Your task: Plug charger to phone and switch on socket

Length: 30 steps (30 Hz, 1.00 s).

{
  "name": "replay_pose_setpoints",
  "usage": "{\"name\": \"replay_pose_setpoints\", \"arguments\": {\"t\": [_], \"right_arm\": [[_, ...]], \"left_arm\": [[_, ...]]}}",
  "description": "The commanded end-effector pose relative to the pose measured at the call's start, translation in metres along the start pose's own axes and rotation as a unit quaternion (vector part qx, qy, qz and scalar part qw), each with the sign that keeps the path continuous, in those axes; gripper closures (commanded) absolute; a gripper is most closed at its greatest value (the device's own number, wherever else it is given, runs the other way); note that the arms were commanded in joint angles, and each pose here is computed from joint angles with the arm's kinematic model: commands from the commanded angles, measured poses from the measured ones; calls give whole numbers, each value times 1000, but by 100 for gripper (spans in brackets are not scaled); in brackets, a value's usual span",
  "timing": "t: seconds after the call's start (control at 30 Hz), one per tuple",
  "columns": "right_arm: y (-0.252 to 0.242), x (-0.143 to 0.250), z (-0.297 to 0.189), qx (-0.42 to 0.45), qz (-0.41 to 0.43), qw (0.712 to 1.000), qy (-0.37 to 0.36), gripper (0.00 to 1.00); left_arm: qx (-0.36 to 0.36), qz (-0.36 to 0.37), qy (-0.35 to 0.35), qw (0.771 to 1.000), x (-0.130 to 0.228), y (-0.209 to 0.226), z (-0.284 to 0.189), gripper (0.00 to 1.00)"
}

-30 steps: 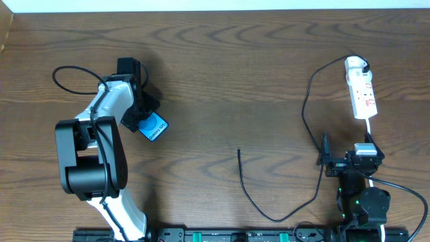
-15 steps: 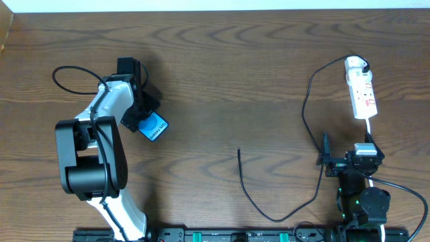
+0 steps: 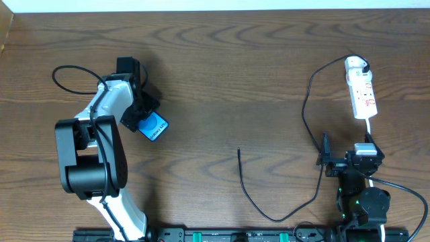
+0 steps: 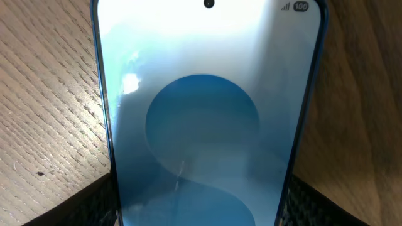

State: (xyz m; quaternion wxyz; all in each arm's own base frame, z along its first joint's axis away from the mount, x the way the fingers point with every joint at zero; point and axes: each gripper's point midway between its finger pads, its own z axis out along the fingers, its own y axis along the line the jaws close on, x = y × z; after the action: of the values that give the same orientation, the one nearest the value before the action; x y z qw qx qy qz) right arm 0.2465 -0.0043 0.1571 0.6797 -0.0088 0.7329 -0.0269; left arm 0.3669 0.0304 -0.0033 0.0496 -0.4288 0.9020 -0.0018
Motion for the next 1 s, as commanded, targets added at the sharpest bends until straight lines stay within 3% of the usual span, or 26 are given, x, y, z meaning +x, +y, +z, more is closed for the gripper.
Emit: {"name": "replay_pose_setpoints", "arguments": {"t": [0.0,0.43,0.97], "right_arm": [[0,0,0,-1,-6,1000,-1,1],[0,0,0,-1,-6,1000,-1,1],[0,0,0,-1,-6,1000,-1,1]], "left_arm": [[12,0,58,998,24,-4,18,93],[40,2,31,999,17,-8,-20,93],[26,2,37,999,21,-2,-22,93]]}}
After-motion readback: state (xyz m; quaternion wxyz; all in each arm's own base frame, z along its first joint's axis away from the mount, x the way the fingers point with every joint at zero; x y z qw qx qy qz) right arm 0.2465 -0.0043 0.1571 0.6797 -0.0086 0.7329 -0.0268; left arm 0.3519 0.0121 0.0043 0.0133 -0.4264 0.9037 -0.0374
